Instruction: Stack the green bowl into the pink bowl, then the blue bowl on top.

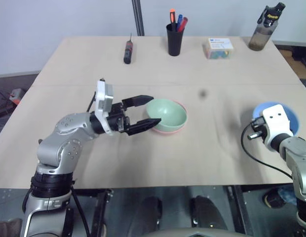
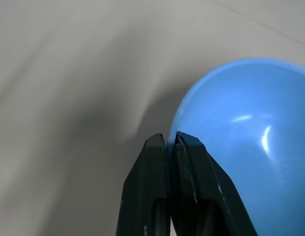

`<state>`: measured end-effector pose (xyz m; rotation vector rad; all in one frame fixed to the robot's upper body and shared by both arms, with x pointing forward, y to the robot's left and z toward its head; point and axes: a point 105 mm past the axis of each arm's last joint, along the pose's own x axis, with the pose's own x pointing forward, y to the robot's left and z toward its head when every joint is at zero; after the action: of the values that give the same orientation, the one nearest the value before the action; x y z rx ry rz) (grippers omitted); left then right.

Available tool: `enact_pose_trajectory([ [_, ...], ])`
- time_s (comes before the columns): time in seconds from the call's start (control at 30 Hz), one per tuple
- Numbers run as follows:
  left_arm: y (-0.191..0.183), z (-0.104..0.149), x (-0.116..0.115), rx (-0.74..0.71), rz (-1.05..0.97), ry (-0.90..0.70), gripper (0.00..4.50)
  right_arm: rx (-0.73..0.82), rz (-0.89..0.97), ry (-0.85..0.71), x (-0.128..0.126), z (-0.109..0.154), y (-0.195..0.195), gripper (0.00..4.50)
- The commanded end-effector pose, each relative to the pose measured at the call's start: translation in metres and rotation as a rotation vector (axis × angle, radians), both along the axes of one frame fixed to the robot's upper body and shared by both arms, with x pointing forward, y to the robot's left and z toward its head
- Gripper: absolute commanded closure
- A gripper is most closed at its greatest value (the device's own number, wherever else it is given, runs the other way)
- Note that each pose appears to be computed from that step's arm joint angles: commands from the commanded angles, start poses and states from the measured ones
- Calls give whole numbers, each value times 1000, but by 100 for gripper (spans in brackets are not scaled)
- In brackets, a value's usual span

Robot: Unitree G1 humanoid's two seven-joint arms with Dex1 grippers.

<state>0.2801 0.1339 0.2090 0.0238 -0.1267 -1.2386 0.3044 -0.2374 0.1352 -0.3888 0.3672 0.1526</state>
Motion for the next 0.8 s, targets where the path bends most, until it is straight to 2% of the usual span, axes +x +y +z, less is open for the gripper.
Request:
enact_pose_trajectory([
  [0.03,4,13,-4,-2,31,-68,0,-34,77,-80,8,23,10,441],
  [0.17,10,11,-4,-7,70,-62,0,5,310,-203,10,55,51,441],
  [0.23,15,7,-6,6,88,-58,0,100,601,-243,-6,76,100,441],
  [0.3,18,4,-7,15,105,-56,0,152,763,-271,-17,89,127,441],
  [0.43,33,1,-9,22,184,-48,0,260,1073,-241,-32,98,185,441],
  [0.6,42,-1,-19,38,235,-37,0,315,1235,-156,-26,88,228,441],
  [0.73,38,-3,-28,66,258,-48,0,297,1264,-93,-13,66,238,328],
  [0.8,35,-3,-30,85,266,-55,0,259,1259,-104,-9,62,232,246],
])
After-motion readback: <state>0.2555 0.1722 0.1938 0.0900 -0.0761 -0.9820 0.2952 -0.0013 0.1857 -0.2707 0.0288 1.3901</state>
